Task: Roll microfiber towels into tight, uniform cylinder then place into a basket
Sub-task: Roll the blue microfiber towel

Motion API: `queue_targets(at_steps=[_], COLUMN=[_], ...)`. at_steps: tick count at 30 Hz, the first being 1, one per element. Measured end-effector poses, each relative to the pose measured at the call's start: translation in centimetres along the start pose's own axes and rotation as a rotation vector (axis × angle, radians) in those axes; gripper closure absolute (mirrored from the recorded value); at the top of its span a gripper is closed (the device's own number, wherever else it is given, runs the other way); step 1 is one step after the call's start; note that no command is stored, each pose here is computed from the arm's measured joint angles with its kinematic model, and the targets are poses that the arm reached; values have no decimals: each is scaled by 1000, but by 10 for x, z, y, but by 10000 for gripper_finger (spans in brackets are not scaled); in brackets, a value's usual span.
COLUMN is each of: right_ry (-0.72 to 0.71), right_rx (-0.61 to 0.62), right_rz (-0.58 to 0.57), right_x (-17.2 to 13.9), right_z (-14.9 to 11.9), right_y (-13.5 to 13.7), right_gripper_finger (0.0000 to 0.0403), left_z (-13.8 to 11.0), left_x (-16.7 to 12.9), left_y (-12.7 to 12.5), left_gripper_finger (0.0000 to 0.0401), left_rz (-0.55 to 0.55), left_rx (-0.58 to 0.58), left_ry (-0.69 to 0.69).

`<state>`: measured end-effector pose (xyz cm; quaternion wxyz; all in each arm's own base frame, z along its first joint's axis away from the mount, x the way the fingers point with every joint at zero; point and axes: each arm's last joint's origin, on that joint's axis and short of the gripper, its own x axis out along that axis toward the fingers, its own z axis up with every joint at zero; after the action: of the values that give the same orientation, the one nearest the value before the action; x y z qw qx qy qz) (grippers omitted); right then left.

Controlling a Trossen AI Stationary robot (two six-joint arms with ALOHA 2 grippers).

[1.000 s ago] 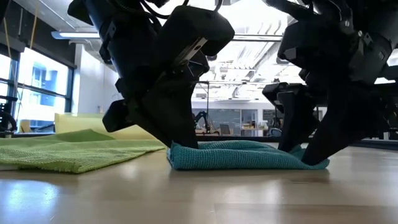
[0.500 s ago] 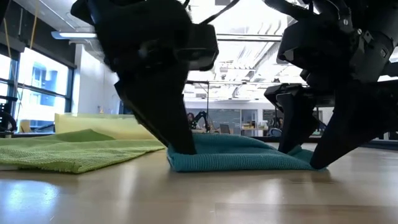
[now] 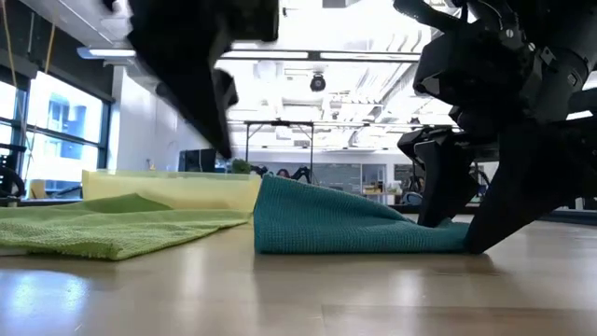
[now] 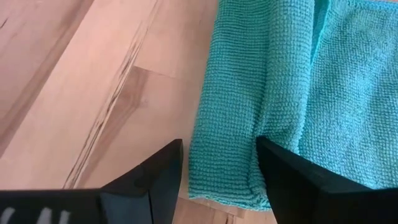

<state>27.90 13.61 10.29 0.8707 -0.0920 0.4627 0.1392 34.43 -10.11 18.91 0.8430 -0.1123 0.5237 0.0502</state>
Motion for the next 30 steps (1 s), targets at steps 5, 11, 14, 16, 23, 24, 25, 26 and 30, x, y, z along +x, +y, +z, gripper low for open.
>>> queue_targets(at_steps=[5, 11, 14, 16, 23, 24, 25, 26, 30], right_ry=[-2, -3, -3, -3, -4, -4, -4, -4, -4], right_rx=[6, 11, 11, 11, 22, 22, 22, 22, 22], right_rz=[-1, -7, -9, -9, -12, -12, -12, -12, -13], right_x=[0, 0, 0, 0, 0, 0, 0, 0, 0], right_z=[0, 0, 0, 0, 0, 0, 0, 0, 0], right_y=[-1, -1, -1, -1, -2, -2, -2, -2, -2], right_gripper_finger=[205, 206, 206, 206, 206, 206, 206, 206, 206], left_z=[6, 4, 0, -3, -7, -7, -7, -7, -7], left_x=[-5, 30, 49, 59, 79, 78, 79, 80, 87], left_y=[-29, -49, -48, -44, -26, -24, -22, -20, -15], left_gripper_finger=[240, 240, 240, 240, 240, 240, 240, 240, 240], left_rz=[-92, -1, 69, 101, 170, 174, 169, 162, 88], left_rx=[145, 380, 446, 456, 458, 450, 439, 421, 310], left_ry=[-188, -324, -307, -280, -175, -166, -151, -138, -87])
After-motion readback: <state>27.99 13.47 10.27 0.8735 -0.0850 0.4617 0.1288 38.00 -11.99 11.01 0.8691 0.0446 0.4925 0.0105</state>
